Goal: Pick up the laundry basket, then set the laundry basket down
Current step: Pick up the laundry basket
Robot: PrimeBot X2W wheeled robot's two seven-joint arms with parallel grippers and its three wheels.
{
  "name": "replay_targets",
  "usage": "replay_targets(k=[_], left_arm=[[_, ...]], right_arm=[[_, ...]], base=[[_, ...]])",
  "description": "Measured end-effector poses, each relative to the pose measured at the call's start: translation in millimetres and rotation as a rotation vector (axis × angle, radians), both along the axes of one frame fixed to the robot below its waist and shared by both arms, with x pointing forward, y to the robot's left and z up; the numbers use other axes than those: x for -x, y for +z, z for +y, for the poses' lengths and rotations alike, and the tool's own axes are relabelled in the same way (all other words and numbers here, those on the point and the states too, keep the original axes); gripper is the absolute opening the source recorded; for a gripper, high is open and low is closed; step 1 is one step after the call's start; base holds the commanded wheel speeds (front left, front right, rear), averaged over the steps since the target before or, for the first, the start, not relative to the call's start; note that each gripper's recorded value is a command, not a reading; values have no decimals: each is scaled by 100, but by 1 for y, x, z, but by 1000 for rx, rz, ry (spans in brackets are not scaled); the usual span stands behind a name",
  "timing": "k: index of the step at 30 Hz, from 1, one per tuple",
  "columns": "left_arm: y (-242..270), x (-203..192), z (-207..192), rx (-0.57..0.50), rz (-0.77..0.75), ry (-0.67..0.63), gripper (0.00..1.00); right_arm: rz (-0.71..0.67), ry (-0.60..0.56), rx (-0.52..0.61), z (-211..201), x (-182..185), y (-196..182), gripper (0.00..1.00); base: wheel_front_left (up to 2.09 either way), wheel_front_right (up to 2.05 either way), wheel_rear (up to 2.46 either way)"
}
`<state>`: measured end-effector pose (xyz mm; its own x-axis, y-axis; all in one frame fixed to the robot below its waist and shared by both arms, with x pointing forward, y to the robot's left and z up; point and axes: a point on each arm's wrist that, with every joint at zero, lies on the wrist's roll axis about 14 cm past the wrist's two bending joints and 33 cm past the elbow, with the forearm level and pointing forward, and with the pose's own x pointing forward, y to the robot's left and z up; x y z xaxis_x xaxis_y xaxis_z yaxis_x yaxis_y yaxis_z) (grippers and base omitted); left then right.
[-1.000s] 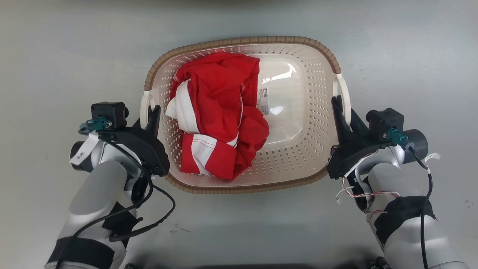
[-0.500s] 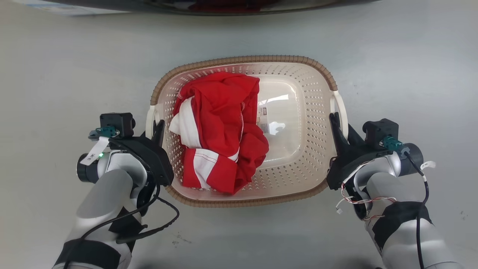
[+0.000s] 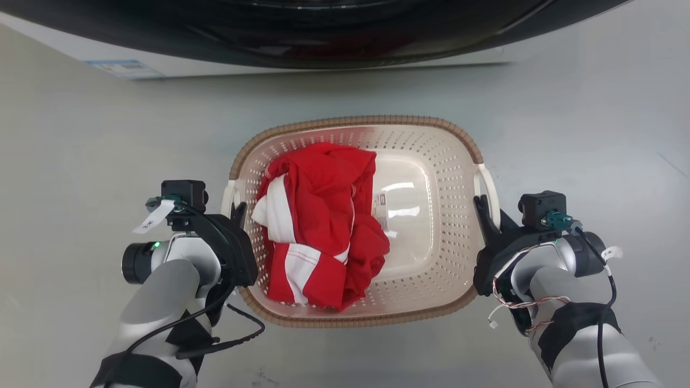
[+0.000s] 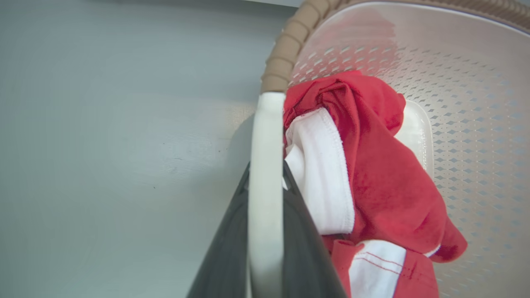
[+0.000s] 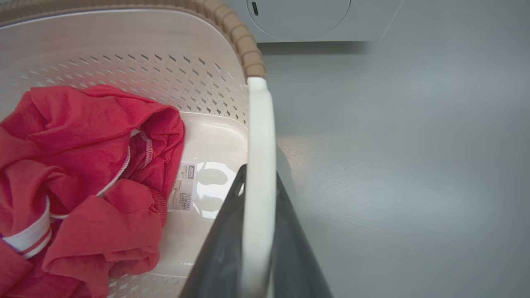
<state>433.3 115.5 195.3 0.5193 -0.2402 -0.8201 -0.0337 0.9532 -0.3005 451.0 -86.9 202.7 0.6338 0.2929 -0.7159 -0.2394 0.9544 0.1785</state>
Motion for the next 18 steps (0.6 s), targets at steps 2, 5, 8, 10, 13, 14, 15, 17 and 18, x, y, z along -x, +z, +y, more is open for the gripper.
replay_targets(k=[2, 5, 8, 10, 13, 14, 15, 17, 18], left_arm=[[5, 2, -1, 8, 14, 6, 0], [14, 4, -3, 15, 24, 4, 0], [24, 7, -5, 23, 27, 0, 0], [34, 9, -8, 30, 35, -10, 0], [45, 10, -10, 39, 32, -11, 0], [48, 12, -11, 46, 36, -7, 0], [51, 13, -12, 50, 39, -4, 0], [57, 17, -12, 53, 41, -5, 0], [60, 20, -12, 54, 45, -8, 0]], right_arm=[[7, 9, 7, -1, 2, 5, 0], [15, 14, 12, -2, 3, 14, 0], [19, 16, 21, -5, 3, 24, 0], [34, 7, 23, -7, 7, 32, 0], [33, 3, 27, -10, 8, 43, 0], [32, 5, 29, -10, 9, 46, 0], [32, 7, 30, -10, 10, 49, 0], [35, 5, 30, -10, 14, 55, 0], [39, 5, 30, -10, 16, 58, 0]], base=[[0, 0, 0], [0, 0, 0], [0, 0, 0], [0, 0, 0], [0, 0, 0], [0, 0, 0], [0, 0, 0], [0, 0, 0], [0, 0, 0]])
